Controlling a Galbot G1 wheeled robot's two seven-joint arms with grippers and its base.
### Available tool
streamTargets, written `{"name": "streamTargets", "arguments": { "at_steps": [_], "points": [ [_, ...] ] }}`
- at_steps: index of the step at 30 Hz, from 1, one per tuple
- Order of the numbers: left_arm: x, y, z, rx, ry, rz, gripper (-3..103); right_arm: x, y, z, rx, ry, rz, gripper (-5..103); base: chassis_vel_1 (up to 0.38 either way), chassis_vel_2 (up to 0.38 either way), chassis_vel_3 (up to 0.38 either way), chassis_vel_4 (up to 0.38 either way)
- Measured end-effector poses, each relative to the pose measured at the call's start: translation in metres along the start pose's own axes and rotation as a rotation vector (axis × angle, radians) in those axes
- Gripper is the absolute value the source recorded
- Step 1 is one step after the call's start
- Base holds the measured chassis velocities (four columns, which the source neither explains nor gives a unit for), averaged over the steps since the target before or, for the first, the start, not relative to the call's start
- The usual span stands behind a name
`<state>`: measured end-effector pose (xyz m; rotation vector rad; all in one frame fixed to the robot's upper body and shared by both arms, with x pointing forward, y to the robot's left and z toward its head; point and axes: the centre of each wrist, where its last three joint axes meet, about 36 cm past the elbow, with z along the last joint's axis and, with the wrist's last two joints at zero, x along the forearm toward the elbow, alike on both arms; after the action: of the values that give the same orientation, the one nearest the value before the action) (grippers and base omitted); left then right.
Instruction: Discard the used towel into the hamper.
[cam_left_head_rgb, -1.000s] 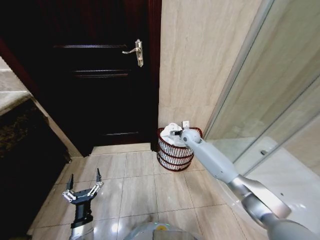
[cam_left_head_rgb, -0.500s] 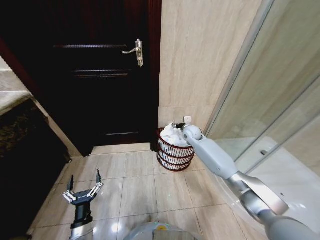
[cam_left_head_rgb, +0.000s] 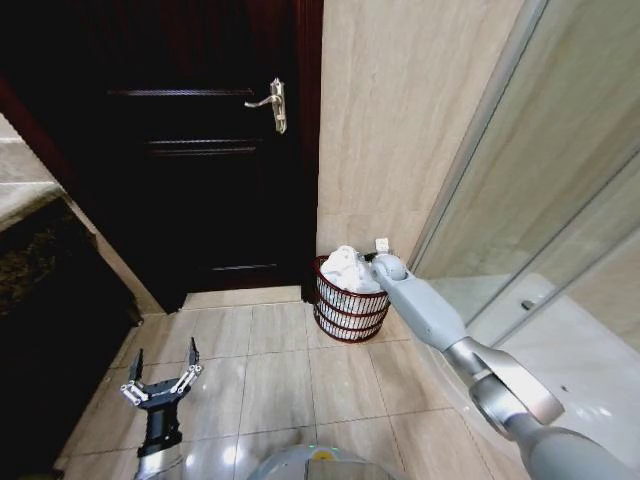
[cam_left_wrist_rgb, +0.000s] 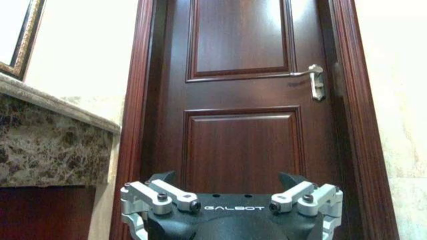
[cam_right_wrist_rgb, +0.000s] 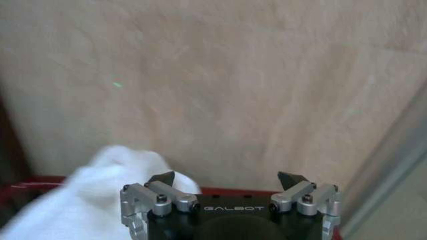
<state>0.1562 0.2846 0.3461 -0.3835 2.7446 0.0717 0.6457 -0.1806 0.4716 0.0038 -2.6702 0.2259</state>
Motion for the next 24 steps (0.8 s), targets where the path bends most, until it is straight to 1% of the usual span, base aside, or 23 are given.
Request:
{"name": "streamTargets", "arguments": {
  "at_steps": [4,5,8,16,24],
  "points": [
    [0.002,-0.002,0.002,0.006,0.006,0.007,100,0.029,0.025,-0.005,-0.040,-0.018,-0.118,100,0.000,0.000,0.000,0.000],
    [0.002,-0.002,0.002,0.006,0.006,0.007,100,0.029,0.025,-0.005,-0.040,-0.018,-0.118,100,0.000,0.000,0.000,0.000],
    [0.003,-0.002,0.001,0.004,0.006,0.009,100,0.030,0.041,-0.003,-0.041,-0.015,-0.166,100,0.000,0.000,0.000,0.000],
    [-0.001,0.004,-0.001,-0.010,-0.008,0.004,100,0.003,0.064,0.004,-0.023,0.008,-0.159,100,0.000,0.000,0.000,0.000],
    [-0.002,0.005,-0.001,-0.008,-0.013,0.010,100,-0.014,0.068,0.011,-0.006,0.013,-0.148,100,0.000,0.000,0.000,0.000]
  ]
}}
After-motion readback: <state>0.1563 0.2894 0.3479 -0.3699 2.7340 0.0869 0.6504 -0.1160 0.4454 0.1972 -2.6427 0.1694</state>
